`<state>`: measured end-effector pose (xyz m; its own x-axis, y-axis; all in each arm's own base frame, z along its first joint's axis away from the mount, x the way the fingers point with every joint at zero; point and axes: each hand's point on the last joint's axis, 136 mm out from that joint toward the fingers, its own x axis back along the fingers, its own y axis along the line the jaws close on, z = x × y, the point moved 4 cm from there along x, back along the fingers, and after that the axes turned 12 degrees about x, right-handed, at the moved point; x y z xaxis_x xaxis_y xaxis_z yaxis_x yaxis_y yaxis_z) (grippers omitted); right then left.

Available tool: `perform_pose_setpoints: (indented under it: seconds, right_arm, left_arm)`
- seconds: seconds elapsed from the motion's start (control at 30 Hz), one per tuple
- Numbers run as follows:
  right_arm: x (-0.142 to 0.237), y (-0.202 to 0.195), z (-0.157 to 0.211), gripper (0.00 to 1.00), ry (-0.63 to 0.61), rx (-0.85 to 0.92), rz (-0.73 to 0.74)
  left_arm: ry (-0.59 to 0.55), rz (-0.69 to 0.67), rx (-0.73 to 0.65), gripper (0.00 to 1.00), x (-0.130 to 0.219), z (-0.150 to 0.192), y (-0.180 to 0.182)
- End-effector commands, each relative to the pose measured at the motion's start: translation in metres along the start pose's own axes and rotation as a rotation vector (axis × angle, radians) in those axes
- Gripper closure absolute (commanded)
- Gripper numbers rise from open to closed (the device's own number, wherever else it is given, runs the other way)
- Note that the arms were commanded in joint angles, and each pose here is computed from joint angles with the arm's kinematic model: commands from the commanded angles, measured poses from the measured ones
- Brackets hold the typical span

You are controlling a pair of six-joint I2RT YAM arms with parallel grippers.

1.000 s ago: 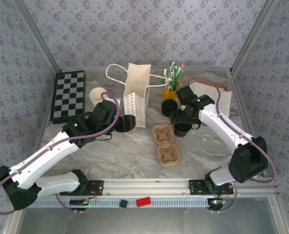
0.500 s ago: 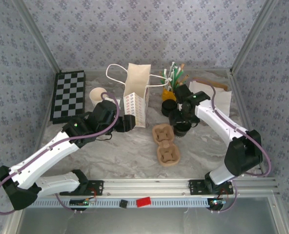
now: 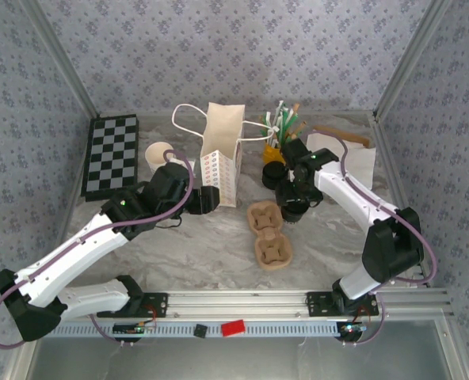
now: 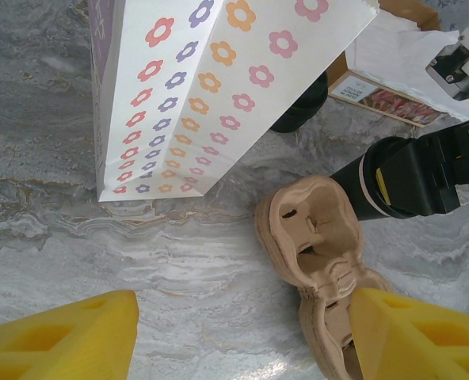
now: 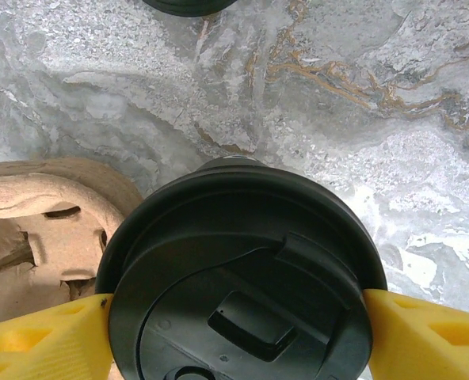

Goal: Pack the takeout coffee

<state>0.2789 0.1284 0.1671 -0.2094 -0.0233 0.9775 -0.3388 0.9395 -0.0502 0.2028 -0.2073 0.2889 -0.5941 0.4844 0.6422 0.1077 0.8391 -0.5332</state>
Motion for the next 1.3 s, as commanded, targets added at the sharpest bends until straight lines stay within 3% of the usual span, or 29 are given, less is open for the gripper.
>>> perform_pose_setpoints:
  seconds: [0.0,0.23,0.33,0.63,0.87,1.27]
  right_arm:
    - [-0.024,0.008,0.028,0.2,0.15,-0.031,-0.059]
    - [-0.022,0.011,0.024,0.18,0.144,-0.053,-0.09]
    - [-0.01,0.005,0.013,0.17,0.087,-0.057,-0.034]
    - [0.017,0.01,-0.004,0.08,-0.013,-0.066,-0.06]
    - [0.028,0.006,0.011,0.01,0.007,-0.094,-0.037]
    - [0.027,0.024,0.026,0.01,-0.01,-0.124,-0.089]
  left_arm:
    - [-0.006,-0.018,-0.013,0.29,0.0,-0.001,0.005]
    - [-0.005,-0.022,-0.009,0.29,-0.002,-0.002,0.007]
    - [-0.005,-0.02,-0.009,0.29,-0.002,-0.002,0.007]
    - [-0.008,-0.015,-0.005,0.28,0.0,-0.004,0.006]
    - [-0.013,-0.015,-0.006,0.28,0.003,-0.006,0.006]
    - [-0.018,-0.016,0.001,0.27,0.003,-0.004,0.01]
